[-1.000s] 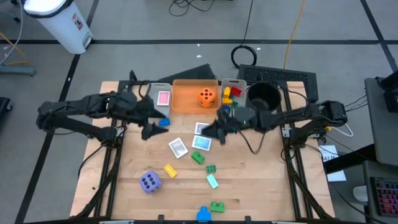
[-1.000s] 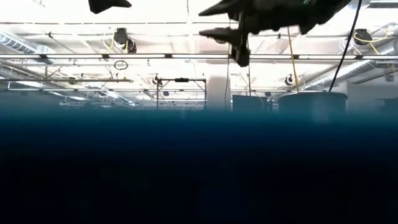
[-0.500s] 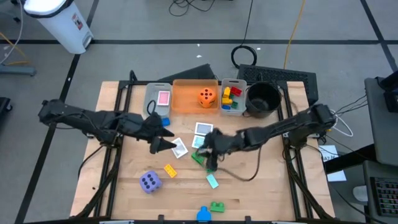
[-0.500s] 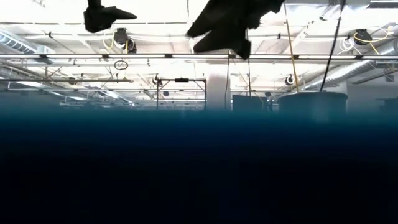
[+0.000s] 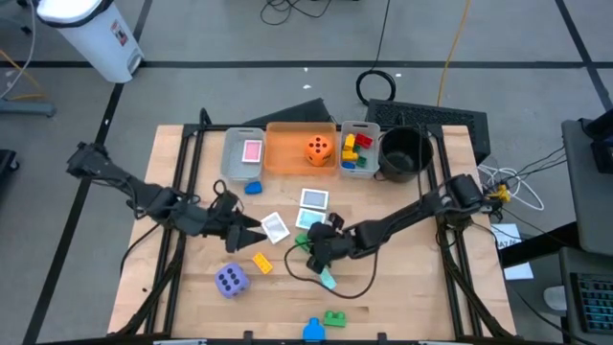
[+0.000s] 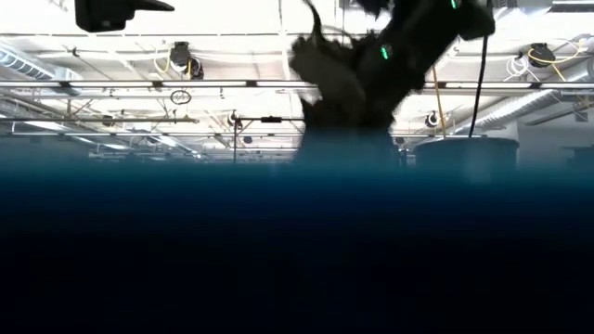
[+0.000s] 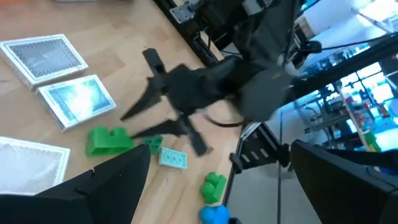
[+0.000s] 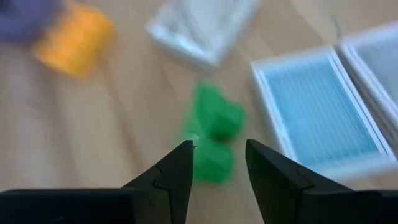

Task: Pick & Place Toys
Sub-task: Put the green game piece into the right gray bin

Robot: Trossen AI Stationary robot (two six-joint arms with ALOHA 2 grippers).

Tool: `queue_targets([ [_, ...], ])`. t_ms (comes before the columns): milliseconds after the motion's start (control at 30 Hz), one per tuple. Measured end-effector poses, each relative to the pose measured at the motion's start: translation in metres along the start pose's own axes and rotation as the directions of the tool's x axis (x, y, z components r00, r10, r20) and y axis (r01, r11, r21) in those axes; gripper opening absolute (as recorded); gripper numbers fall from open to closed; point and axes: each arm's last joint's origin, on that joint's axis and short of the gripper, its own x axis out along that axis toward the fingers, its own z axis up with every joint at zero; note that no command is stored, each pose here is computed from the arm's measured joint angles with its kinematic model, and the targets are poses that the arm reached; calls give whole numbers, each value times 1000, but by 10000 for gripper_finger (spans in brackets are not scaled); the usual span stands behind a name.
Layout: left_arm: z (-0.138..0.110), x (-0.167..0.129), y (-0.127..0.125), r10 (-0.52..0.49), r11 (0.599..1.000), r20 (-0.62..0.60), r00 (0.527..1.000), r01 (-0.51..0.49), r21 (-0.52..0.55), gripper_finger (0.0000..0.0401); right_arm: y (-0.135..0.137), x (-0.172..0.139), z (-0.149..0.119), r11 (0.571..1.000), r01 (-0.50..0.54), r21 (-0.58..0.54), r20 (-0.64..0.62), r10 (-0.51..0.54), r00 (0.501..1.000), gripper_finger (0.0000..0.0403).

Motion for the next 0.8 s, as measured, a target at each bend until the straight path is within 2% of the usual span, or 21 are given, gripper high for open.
queue_targets([
  [100, -7, 2, -1, 23, 1000, 7, 1000, -23, -13, 395, -1, 11, -7, 1000, 21, 18, -16, -20, 1000, 141],
  [333, -18, 7, -2, 42, 999, -7, 999, -43, -31, 395, -1, 11, -7, 1000, 16, 25, -14, -16, 1000, 141],
  [567, -26, 17, 0, 80, 996, -22, 997, -80, -25, 395, 1, -9, 9, 999, -30, -13, 38, 30, 999, 141],
  [700, -27, 20, 1, 89, 996, -25, 996, -89, -16, 395, 5, -22, 23, 995, -98, -15, 121, 100, 988, 141],
  [800, -27, 20, 2, 95, 995, -23, 995, -96, -9, 395, 15, -29, 31, 977, -211, -23, 178, 211, 961, 141],
])
